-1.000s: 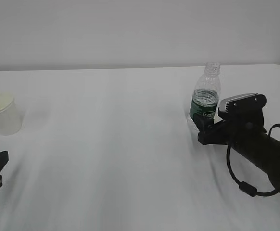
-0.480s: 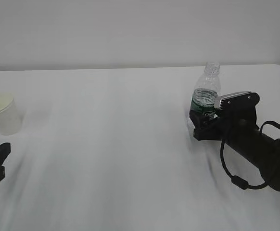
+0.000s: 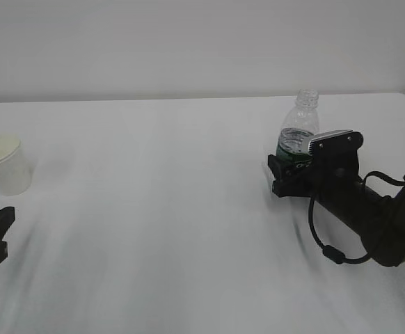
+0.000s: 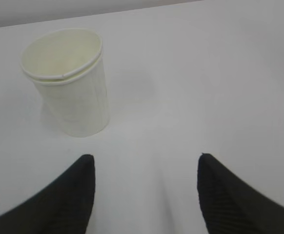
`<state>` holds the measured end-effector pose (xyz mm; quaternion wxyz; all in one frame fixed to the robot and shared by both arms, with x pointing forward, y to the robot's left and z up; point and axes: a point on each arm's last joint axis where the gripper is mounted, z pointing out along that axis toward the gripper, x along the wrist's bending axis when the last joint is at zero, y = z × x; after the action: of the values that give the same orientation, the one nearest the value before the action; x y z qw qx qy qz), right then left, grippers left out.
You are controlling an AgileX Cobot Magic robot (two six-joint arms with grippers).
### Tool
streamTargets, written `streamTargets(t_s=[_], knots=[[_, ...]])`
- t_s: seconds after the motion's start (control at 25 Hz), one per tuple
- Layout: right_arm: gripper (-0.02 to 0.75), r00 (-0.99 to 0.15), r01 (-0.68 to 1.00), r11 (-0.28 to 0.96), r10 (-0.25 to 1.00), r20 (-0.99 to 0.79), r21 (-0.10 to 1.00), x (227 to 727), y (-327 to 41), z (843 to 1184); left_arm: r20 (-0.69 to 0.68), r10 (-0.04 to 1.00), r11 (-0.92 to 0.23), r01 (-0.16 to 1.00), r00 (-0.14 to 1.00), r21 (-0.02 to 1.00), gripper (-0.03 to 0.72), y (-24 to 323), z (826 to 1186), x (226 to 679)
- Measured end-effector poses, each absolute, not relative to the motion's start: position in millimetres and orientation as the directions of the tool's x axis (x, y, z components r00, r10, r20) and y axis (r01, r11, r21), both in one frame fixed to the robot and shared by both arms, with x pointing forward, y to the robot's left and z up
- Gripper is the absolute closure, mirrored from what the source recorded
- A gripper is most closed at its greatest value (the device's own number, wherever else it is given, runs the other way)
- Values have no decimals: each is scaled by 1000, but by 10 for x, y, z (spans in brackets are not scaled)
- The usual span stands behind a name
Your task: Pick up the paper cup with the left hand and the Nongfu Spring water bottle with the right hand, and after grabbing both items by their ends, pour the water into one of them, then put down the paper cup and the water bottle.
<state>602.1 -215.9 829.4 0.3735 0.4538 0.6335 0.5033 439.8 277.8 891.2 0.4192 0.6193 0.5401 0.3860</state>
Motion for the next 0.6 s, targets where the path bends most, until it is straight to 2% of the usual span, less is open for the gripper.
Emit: streamTargets(t_s=[0.6], knots=[[145, -308, 207, 90, 951, -23, 974, 6152, -2136, 8313, 32, 992, -72, 344, 121, 936, 218, 2778, 8912, 4398]])
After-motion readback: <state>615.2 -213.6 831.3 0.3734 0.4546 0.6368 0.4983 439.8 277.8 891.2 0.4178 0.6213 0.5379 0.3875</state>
